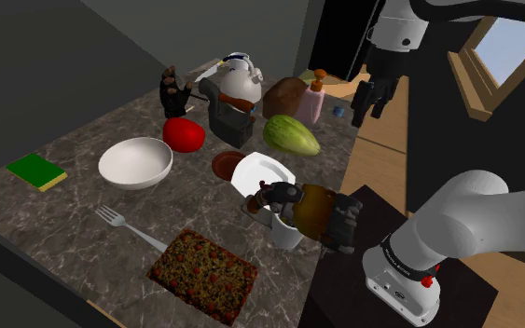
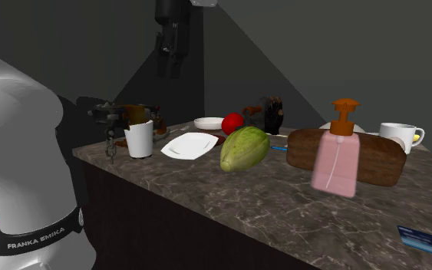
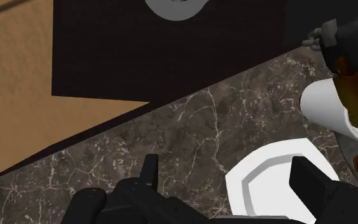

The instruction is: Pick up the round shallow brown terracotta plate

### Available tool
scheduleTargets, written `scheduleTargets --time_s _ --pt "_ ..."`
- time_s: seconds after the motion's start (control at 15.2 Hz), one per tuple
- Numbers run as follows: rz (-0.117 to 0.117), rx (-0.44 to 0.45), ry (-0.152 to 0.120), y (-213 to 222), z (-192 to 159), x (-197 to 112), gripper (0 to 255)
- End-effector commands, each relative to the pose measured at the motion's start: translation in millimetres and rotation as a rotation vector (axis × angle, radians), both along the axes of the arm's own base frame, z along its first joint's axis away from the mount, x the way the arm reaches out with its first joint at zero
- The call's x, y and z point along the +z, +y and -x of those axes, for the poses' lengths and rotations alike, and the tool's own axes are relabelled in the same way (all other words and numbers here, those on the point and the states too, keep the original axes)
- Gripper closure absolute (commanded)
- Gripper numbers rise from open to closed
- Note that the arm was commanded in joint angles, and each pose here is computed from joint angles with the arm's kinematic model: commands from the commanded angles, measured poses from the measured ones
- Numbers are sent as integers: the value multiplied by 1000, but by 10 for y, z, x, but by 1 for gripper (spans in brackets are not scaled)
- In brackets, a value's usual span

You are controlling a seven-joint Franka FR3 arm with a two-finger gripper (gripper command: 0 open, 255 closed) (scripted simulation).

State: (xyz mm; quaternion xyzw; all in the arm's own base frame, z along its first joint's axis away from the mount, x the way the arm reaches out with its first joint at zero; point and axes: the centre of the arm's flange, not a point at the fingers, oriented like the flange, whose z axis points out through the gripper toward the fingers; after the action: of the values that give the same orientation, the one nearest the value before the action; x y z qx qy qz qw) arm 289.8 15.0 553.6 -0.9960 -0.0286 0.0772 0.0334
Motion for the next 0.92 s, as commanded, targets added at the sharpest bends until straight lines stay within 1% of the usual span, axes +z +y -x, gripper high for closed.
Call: scheduleTargets --time_s 0.0,0.4,0.86 --pt "0 0 0 0 0 0 0" --pt "121 -78 -39 848 -276 -220 0" --pt "263 -169 -85 1765 -691 -586 0"
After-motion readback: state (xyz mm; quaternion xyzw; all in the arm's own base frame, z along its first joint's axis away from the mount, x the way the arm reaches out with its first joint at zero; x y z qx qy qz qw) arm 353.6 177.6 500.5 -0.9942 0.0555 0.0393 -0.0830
